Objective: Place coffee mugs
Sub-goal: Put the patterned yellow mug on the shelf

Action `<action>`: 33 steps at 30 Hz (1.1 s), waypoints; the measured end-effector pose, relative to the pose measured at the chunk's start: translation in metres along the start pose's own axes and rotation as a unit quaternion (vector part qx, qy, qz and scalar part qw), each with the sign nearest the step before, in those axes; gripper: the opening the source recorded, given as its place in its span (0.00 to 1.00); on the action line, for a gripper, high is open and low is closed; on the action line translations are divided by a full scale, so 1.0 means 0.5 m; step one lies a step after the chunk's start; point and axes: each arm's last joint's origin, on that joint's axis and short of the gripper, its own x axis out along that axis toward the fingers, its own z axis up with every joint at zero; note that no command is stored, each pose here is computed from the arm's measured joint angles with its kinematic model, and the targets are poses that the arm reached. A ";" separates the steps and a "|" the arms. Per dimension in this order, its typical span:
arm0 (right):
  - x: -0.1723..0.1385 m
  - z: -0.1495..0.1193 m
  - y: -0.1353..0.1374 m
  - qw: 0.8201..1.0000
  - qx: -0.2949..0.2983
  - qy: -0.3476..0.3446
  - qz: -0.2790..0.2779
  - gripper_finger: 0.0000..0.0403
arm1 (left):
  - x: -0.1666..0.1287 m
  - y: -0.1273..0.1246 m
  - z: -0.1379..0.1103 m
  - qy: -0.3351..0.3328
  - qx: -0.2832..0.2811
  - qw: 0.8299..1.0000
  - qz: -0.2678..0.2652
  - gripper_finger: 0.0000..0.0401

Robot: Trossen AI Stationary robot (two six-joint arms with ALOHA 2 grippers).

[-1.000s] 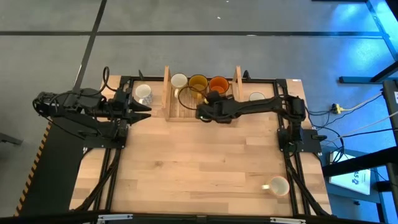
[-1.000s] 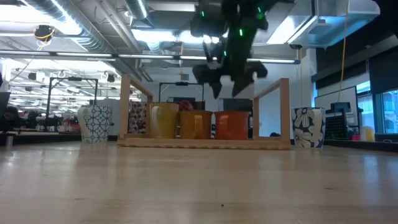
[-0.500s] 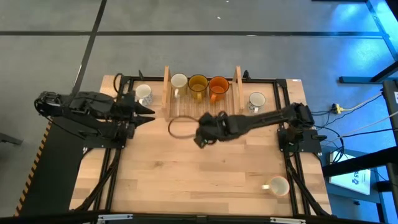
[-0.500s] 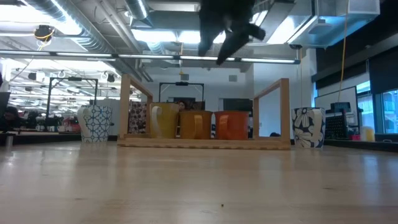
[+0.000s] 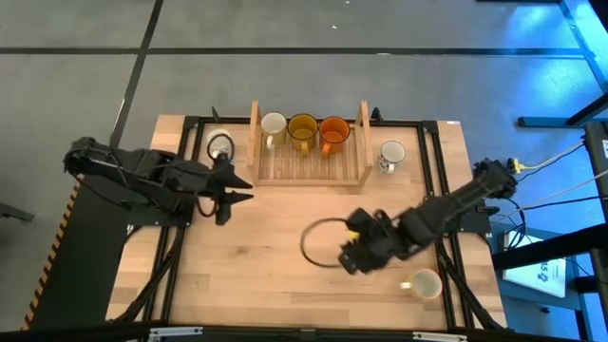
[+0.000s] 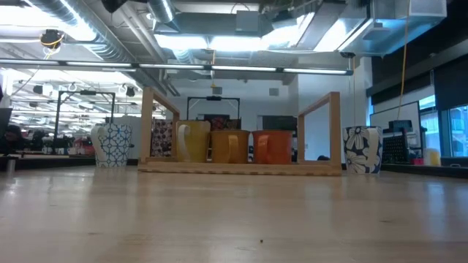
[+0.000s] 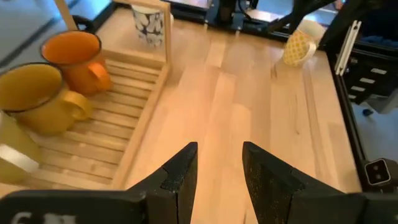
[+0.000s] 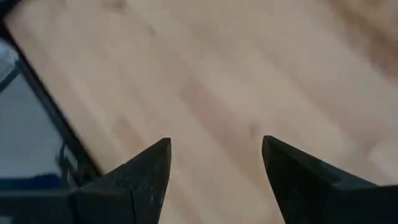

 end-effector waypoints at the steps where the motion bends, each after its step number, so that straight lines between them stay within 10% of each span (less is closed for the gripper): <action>1: -0.008 -0.020 0.000 1.000 0.005 0.013 0.001 0.60 | 0.006 -0.004 0.000 0.003 -0.005 1.000 0.000 0.30; 20: -0.100 -0.293 -0.065 0.952 0.208 0.145 -0.170 0.60 | 0.099 -0.063 -0.033 0.083 -0.106 0.991 0.016 0.30; 33: 0.016 -0.304 -0.102 0.934 0.249 0.144 -0.211 0.60 | 0.106 -0.068 -0.035 0.086 -0.111 0.990 0.016 0.30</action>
